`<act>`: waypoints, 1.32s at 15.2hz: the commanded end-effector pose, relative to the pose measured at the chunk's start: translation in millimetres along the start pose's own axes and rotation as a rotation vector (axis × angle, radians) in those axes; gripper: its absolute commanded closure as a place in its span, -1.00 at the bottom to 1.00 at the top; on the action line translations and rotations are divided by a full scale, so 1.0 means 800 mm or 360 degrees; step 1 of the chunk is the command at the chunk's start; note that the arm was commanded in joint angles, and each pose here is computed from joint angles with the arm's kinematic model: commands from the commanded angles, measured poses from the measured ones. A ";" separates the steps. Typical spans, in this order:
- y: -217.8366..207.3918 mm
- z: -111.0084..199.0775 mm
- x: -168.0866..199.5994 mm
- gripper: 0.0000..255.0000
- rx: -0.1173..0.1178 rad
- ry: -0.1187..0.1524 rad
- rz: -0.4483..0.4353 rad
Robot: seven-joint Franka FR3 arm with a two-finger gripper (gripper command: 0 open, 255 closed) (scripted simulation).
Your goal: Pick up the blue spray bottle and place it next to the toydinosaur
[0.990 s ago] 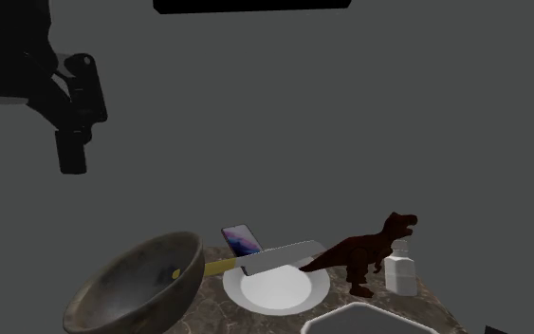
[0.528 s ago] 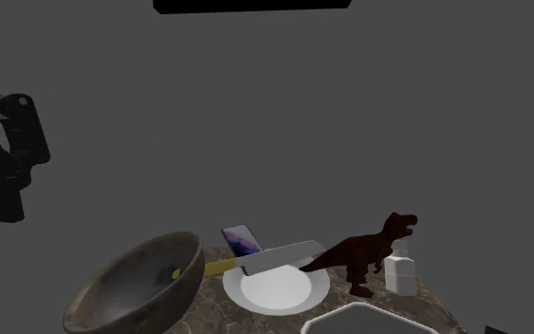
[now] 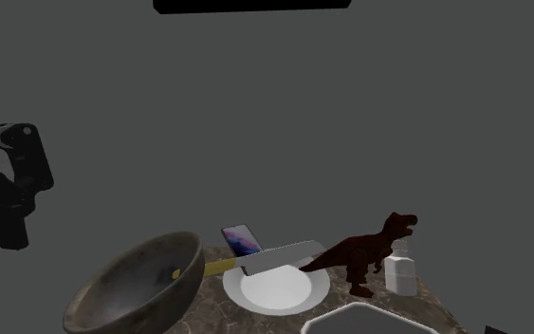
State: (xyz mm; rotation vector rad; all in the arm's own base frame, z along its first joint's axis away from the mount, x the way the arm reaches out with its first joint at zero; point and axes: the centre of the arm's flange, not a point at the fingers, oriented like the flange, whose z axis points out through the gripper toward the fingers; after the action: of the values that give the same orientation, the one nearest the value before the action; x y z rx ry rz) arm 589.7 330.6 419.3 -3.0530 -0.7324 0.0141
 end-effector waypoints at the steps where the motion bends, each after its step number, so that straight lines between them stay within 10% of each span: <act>1: 0.000 0.000 0.000 -1.00 0.0000 0.0000 0.0000; 3: 0.000 0.000 0.000 -1.00 0.0000 0.0000 0.0000; 4: 0.000 0.000 0.000 1.00 0.0000 0.0000 0.0000; 20: 0.000 -0.046 0.000 1.00 0.0000 0.0000 0.0000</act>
State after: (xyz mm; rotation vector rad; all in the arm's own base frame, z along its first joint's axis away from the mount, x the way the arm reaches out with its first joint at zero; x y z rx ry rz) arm 589.8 331.0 449.7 -3.0530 -0.7322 0.0138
